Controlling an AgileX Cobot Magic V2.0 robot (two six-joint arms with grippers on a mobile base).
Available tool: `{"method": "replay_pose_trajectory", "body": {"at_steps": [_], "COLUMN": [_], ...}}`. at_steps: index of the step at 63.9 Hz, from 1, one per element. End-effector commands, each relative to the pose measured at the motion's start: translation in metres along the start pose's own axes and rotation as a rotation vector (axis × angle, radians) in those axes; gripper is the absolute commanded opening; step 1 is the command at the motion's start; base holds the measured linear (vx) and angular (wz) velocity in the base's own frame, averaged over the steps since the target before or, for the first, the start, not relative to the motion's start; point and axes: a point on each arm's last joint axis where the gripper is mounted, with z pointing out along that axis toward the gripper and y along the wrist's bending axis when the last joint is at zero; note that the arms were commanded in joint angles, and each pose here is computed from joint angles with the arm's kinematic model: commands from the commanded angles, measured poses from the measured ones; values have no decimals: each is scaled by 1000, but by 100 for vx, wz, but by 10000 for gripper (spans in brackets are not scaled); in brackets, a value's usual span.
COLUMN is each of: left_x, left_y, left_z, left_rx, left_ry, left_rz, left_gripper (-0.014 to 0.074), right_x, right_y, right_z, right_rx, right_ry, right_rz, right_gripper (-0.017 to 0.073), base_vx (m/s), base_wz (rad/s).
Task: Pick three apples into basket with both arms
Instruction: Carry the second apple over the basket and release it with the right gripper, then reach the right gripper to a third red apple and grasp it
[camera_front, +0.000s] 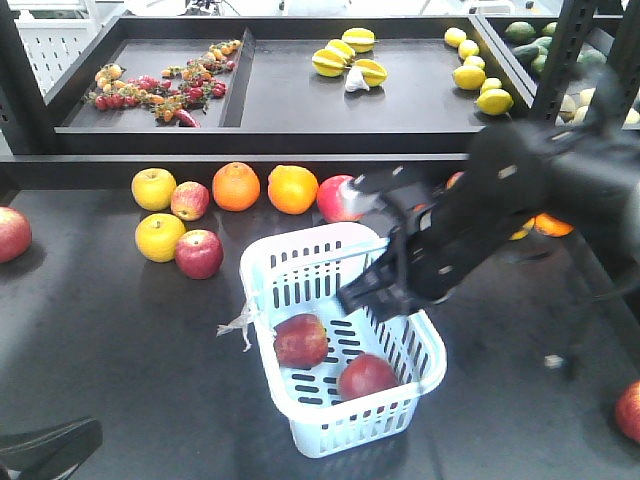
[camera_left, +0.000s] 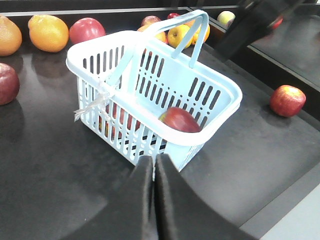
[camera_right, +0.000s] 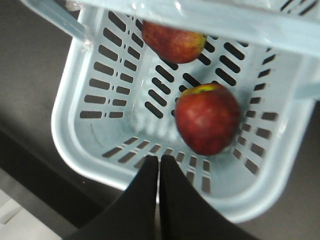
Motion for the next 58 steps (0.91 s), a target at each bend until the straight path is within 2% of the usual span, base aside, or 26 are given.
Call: {"method": "replay_pose_trajectory", "body": {"at_steps": [1,6,12,23,29,32,37,44,50,55,58], "left_x": [-13,-13,-13,-13,-13,-13,-13,-13,-13,-13,-13], "left_y": [-1,-1,-1,-1,-1,-1,-1,-1,-1,-1,-1], "left_z": [-2,-2,-2,-2,-2,-2,-2,-2,-2,-2,-2], "left_rx": [-3,-3,-3,-3,-3,-3,-3,-3,-3,-3,-3], "left_ry": [-79,-79,-79,-79,-79,-79,-79,-79,-80,-80,-80], "left_rz": [-18,-18,-18,-18,-18,-18,-18,-18,-18,-18,-18], "left_gripper": [-6,-6,-6,-6,-6,-6,-6,-6,-6,-6,-6], "right_x": [3,11,24,68,101,119,138,152,157,157,157], "right_y": [-9,-22,-48,-102,-129,-143,-159,-173,-181,-186,-191], "right_z": [-50,-73,-97,-123,-120,-116,-111,-111,-108,-103,-97], "right_rx": [58,104,165,281,322,344,387,420,433,426,416], "right_ry": [-121,-156,-169,-165,-120,-118,-138,-111,-88,-75,-53], "right_rz": [19,52,122,307,401,476,557,614,634,643,642], "right_gripper": [-9,-9,-9,-9,-9,-9,-9,-8,11,60,128], "base_vx": [0,0,0,0,0,0,0,0,0,0,0], "base_wz": [0,0,0,0,0,0,0,0,0,0,0]}}
